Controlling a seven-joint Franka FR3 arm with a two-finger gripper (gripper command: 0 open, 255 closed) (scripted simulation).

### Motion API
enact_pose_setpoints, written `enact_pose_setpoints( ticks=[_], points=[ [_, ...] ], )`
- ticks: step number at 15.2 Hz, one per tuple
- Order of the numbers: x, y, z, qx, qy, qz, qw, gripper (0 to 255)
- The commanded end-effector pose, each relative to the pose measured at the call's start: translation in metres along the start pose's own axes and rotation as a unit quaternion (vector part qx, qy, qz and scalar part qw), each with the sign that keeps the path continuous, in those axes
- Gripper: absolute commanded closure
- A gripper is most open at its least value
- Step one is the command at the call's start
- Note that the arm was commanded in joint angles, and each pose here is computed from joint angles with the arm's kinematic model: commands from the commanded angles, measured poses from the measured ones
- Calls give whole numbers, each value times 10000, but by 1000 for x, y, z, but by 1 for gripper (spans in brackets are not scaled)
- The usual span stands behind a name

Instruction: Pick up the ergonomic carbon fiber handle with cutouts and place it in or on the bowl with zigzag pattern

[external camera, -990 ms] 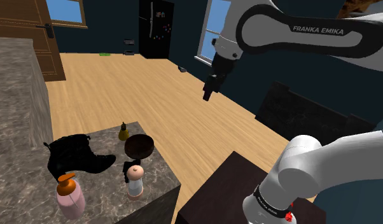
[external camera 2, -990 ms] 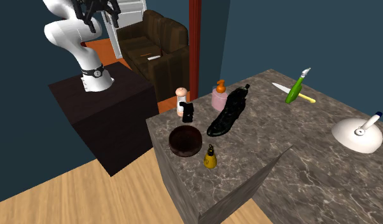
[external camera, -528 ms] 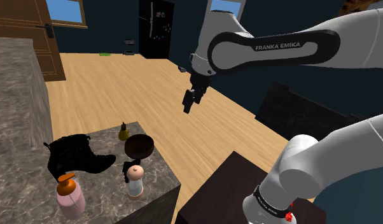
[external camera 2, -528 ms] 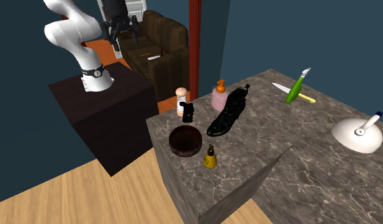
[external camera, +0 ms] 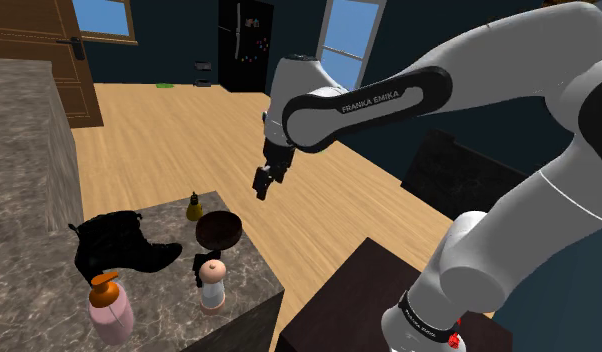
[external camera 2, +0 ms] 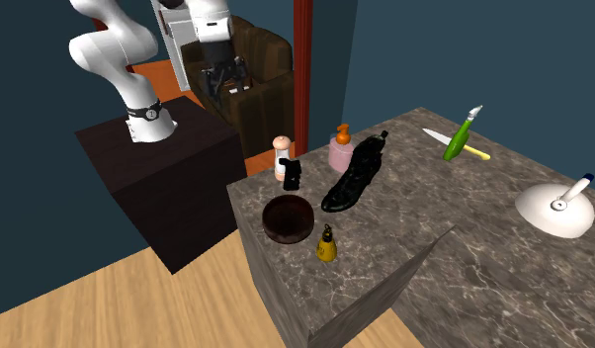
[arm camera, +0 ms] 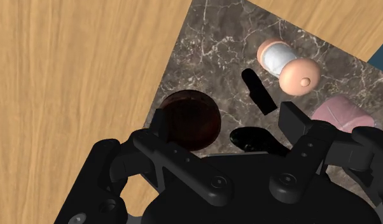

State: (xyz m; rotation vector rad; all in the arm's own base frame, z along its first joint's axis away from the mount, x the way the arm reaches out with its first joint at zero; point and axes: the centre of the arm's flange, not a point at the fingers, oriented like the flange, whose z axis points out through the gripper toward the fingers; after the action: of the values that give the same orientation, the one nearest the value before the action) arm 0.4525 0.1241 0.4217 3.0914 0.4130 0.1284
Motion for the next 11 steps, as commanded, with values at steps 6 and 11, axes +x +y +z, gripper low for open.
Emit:
enact_pose_setpoints(
  ticks=[6, 11],
  points=[
    [47, -38, 71, 53, -43, -238, 9997, 0],
    [80, -67, 121, 87, -76, -408, 9991, 0]
  ],
)
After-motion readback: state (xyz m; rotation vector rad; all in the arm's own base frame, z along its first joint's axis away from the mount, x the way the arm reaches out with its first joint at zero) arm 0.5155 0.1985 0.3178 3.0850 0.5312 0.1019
